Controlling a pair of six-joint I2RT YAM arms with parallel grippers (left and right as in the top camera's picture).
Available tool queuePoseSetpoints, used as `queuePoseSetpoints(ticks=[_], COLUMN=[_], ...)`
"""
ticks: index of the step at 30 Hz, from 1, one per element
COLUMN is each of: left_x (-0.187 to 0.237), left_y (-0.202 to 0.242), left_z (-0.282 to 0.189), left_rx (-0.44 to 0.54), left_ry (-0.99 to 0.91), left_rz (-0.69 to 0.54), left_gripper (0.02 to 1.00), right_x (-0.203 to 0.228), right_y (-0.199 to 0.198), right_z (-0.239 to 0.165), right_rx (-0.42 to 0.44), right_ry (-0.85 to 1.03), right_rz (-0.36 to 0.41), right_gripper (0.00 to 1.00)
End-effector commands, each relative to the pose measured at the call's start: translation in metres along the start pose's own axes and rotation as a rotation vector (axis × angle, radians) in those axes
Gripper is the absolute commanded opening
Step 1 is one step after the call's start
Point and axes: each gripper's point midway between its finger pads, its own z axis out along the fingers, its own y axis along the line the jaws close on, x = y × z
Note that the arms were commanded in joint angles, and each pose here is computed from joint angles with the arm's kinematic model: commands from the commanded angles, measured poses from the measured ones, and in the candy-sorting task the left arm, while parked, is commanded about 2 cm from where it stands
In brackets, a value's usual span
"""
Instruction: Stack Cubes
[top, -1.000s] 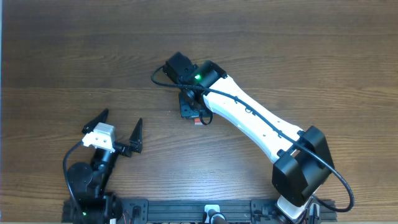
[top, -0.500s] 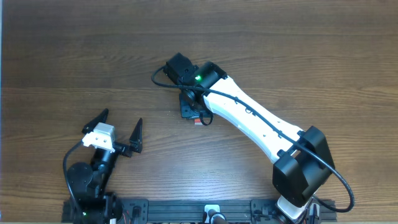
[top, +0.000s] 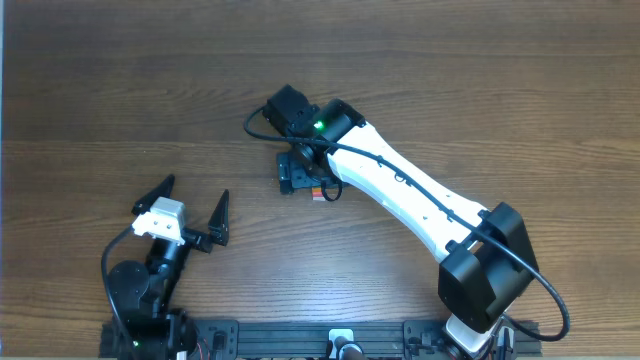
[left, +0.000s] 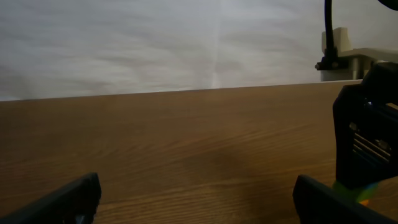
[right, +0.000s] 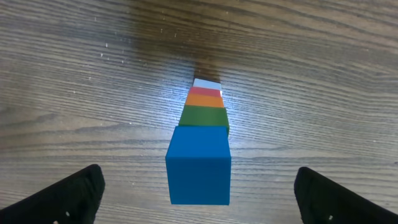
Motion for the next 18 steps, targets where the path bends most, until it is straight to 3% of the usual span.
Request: queuePoseSetpoints(ticks=[1, 5, 8, 13, 18], left_x=[0.001, 0.001, 0.001, 0.001, 0.001], left_y=[0.000, 0.000, 0.000, 0.000, 0.000], left_z=[0.000, 0.000, 0.000, 0.000, 0.000], left_rx=[0.004, 0.004, 0.004, 0.004, 0.004], left_ry=[-0.002, -0.002, -0.002, -0.002, -0.002], left_rz=[0.015, 0.015, 0.015, 0.015, 0.015], left_gripper=[1.000, 1.000, 1.000, 1.000, 1.000], right_x=[-0.009, -0.045, -0.098, -0.161, -0.176], right_y=[-0.003, -0.016, -0.043, -0.132, -0.223], right_z=[-0.006, -0.012, -0.033, -0.078, -0.087], right_rx=[-0.015, 0.001, 0.017, 0.154, 0.267], right_ry=[-0.043, -0.164, -0.322, -0.506, -0.521], right_rz=[0.014, 0.026, 0.062, 0.153, 0.179], right_gripper=[0.991, 0.993, 0.993, 0.993, 0.993])
